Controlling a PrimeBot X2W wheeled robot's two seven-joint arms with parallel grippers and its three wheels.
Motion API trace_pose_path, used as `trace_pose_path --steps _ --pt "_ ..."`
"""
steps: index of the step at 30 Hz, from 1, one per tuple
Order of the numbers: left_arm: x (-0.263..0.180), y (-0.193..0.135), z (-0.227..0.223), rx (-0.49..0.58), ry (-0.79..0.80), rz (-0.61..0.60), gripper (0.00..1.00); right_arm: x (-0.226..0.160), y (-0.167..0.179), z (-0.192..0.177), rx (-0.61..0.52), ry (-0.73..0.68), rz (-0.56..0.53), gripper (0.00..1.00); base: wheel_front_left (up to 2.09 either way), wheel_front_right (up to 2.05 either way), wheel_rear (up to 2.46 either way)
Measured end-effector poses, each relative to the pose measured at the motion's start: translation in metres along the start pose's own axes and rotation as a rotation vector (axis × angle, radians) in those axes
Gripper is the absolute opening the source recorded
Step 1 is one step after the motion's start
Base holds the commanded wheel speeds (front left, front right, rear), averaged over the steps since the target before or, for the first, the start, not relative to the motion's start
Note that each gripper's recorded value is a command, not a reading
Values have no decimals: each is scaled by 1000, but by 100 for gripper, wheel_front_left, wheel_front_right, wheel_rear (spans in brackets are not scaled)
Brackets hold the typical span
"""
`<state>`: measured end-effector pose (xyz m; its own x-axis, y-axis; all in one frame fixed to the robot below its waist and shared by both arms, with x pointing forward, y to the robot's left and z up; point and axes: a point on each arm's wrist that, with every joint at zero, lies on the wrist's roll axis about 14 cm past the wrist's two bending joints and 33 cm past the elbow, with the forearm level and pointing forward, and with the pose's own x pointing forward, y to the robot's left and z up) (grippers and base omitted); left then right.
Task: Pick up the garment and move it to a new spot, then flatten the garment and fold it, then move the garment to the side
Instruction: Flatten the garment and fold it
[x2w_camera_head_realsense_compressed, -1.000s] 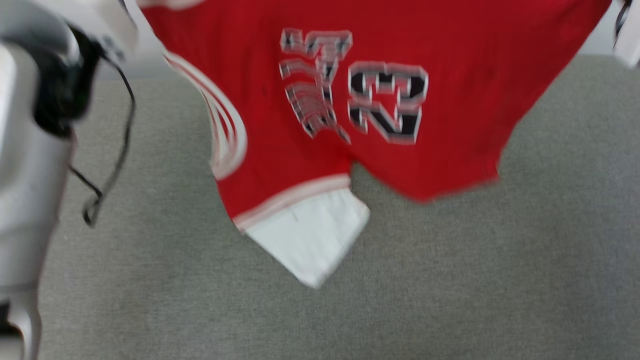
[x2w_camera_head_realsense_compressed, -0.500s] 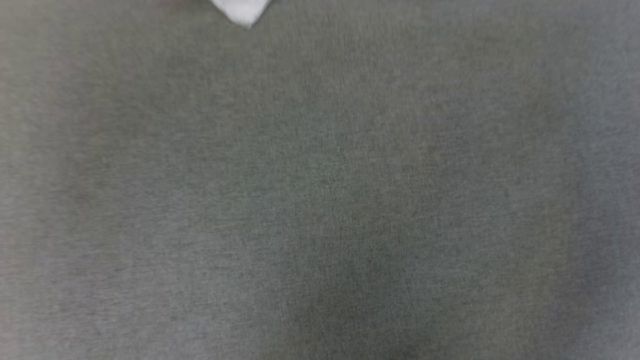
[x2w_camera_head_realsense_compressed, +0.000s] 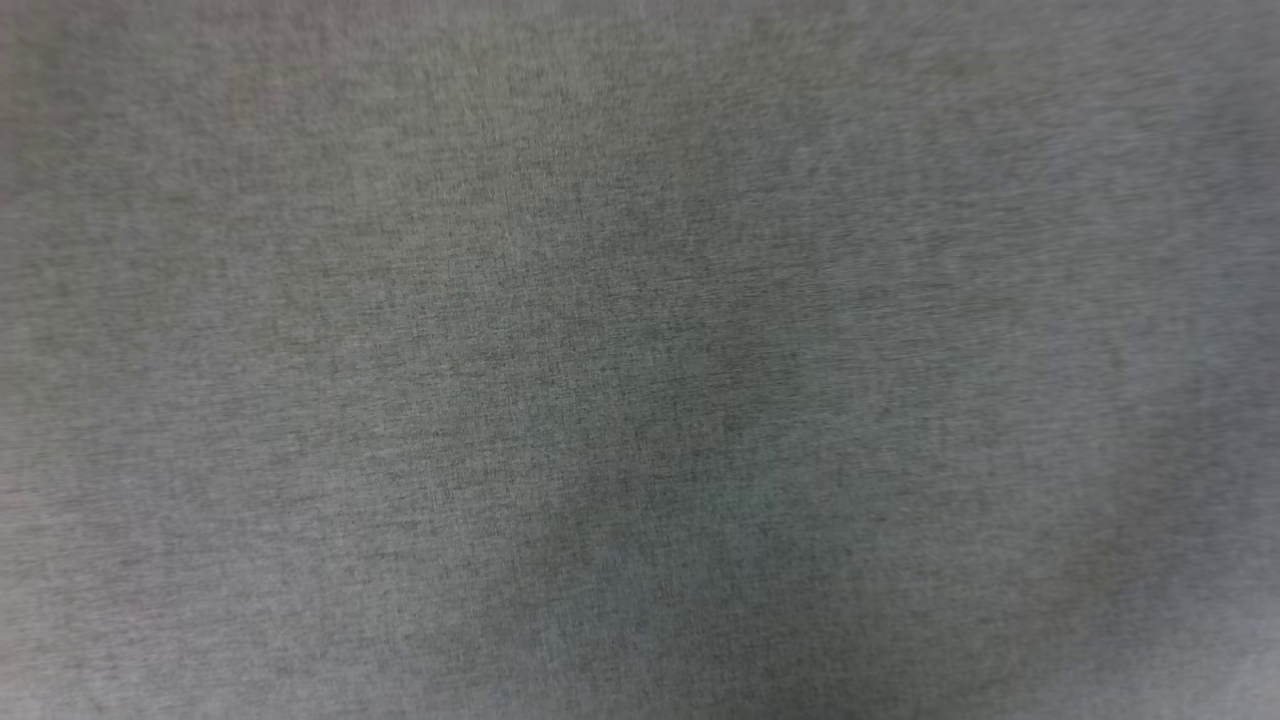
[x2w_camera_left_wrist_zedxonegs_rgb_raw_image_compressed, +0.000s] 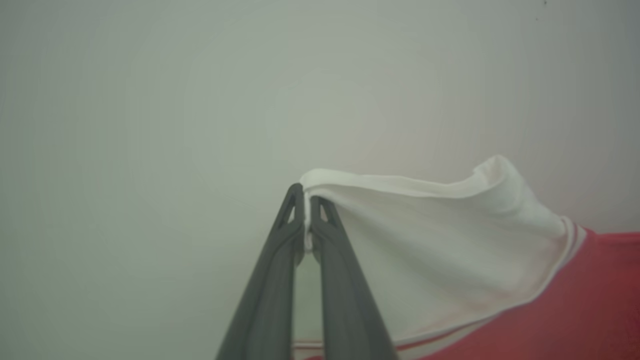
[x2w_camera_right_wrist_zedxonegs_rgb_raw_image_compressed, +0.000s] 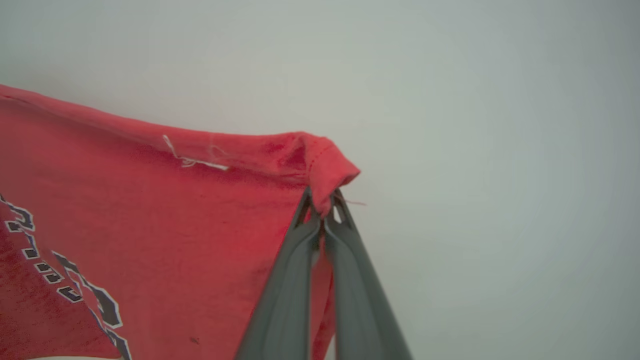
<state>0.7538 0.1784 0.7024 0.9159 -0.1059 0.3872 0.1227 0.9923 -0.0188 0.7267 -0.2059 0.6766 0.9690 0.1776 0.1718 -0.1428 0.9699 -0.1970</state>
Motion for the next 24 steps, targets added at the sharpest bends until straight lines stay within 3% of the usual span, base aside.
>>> trace_pose_path --steps 13,19,24 --pt "-32 21 -97 -105 151 52 0 14 49 -94 63 148 116 0 0 0 0" --pt "-62 31 -108 -151 198 77 0 -11 58 -126 87 240 150 0 0 0 0" --pt "-118 47 -131 -210 285 136 0 -57 65 -161 146 351 160 0 0 0 0"
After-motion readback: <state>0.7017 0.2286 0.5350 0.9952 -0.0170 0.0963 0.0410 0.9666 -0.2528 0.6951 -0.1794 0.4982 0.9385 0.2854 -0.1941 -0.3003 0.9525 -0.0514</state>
